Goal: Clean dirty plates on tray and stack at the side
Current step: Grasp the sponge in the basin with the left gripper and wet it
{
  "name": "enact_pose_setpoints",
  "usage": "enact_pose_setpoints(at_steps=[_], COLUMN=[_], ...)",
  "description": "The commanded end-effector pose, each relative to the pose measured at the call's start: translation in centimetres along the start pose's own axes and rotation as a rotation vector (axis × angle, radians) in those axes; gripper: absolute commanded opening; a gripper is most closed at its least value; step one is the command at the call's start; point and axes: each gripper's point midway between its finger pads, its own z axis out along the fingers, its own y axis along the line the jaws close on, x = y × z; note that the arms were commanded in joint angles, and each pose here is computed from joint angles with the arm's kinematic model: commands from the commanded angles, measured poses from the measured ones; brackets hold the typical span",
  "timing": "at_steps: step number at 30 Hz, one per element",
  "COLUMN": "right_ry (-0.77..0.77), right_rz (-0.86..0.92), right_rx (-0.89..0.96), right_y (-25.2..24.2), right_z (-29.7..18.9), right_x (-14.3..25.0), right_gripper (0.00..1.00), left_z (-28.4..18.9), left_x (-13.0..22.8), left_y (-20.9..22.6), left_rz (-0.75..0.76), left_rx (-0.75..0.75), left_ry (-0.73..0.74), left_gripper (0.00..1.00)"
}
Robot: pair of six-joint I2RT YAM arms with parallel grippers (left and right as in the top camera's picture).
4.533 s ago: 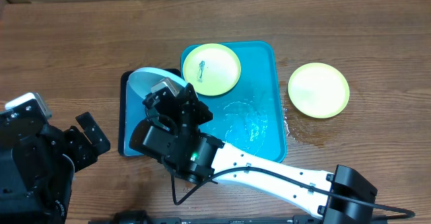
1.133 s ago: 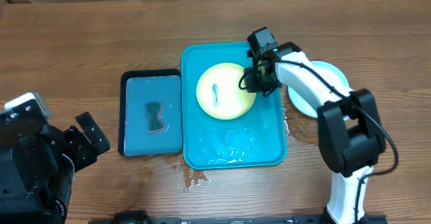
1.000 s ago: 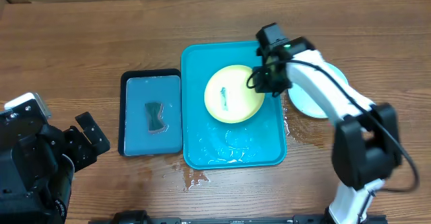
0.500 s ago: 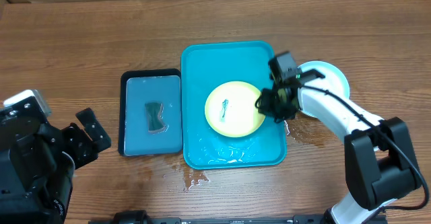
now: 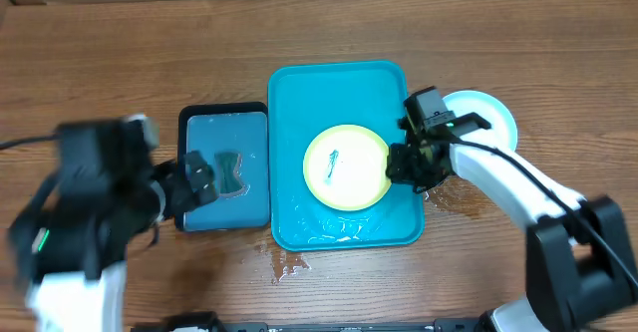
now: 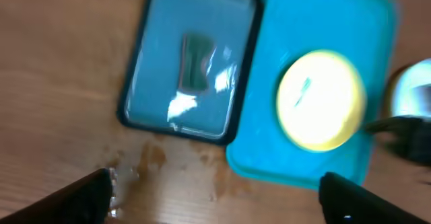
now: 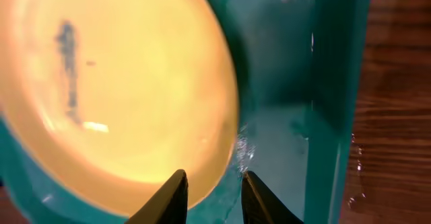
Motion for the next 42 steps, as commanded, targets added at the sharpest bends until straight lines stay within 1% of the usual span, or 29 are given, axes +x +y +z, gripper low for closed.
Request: enact_pose_setpoints(at_steps=[1,3,4,8,9,12,14,16,17,18,20,21,22,24,27,28,30,31,33,35,37,41,42], right_ry=[-0.113,-0.119,-0.117,-0.096,-0.093,-0.089,-0.087,-0.085,-0.083,-0.08,-0.073,-0.071,-0.07,-0.068,-0.069,-0.07,-0.068,-0.067,-0.067,-0.067,-0.067,-0.067,-0.067], right_rz=[-0.08,-0.081,-0.081,-0.075,-0.074,-0.073,-0.073,-0.071,-0.071,-0.07,-0.068,-0.068,-0.067,-0.067,-0.067,-0.067,-0.067,-0.067,-0.067,-0.066,-0.067,-0.067,-0.067], right_rx=[-0.034,-0.036,-0.035,-0.027,-0.025,-0.024,-0.023,-0.022,-0.022,-0.02,-0.018,-0.017,-0.016,-0.015,-0.016,-0.016,-0.015,-0.015,-0.015,-0.015,-0.015,-0.015,-0.015], right_y=[1.5,1.6,1.6,1.3,1.3,1.3,1.3,1.2,1.2,1.2,1.1,1.1,1.1,1.0,1.1,1.0,1.0,1.0,1.0,1.0,1.0,1.0,1.0], right_z=[-3.7,-4.2,-4.3,-4.2,-4.2,-4.2,-4.2,-4.1,-4.1,-4.1,-4.1,-4.1,-4.1,-4.1,-4.1,-4.1,-4.1,-4.1,-4.1,-4.1,-4.1,-4.1,-4.1], right_x=[-1.7,-1.6,-1.4,-0.9,-0.9,-0.8,-0.7,-0.7,-0.6,-0.6,-0.4,-0.3,-0.3,-0.3,-0.3,-0.3,-0.3,-0.2,-0.2,-0.2,-0.2,-0.2,-0.2], right_gripper=[0.29,0.29,0.29,0.29,0.29,0.29,0.3,0.3,0.3,0.29,0.3,0.3,0.29,0.3,0.3,0.3,0.29,0.29,0.3,0.3,0.3,0.3,0.3], left_z=[5.0,7.7,9.0,14.1,15.4,18.8,20.8,22.7,23.5,23.7,24.6,24.9,25.1,25.0,23.8,23.2,22.0,21.5,21.1,21.2,21.9,24.2,25.0], left_x=[1.7,2.1,2.3,2.9,3.1,3.7,4.2,4.7,5.0,5.1,5.4,5.4,5.4,5.2,3.9,3.3,2.3,1.8,1.2,0.8,0.7,1.5,1.8], left_y=[0.6,0.9,1.0,1.1,1.2,1.2,1.5,2.5,3.3,3.6,4.3,4.3,4.3,3.8,2.8,2.3,1.7,1.5,1.3,1.4,1.8,2.3,2.5], left_rz=[0.005,0.005,0.014,0.047,0.052,0.066,0.063,0.04,0.025,0.019,0.008,0.008,0.006,0.001,-0.004,-0.004,-0.001,0.014,0.031,0.038,0.045,0.046,0.045], left_rx=[-0.016,-0.034,-0.039,-0.104,-0.129,-0.194,-0.244,-0.317,-0.363,-0.38,-0.414,-0.414,-0.41,-0.389,-0.364,-0.353,-0.341,-0.332,-0.323,-0.333,-0.347,-0.345,-0.345], left_ry=[0.168,0.23,0.255,0.351,0.375,0.435,0.465,0.496,0.512,0.516,0.53,0.531,0.532,0.529,0.513,0.502,0.482,0.469,0.442,0.422,0.406,0.404,0.403], left_gripper=[0.91,0.86,0.82,0.75,0.7,0.64,0.5,0.43,0.37,0.34,0.26,0.12,0.04,0.04,0.04,0.06,0.2,0.31,0.44,0.47,0.53,0.53,0.51])
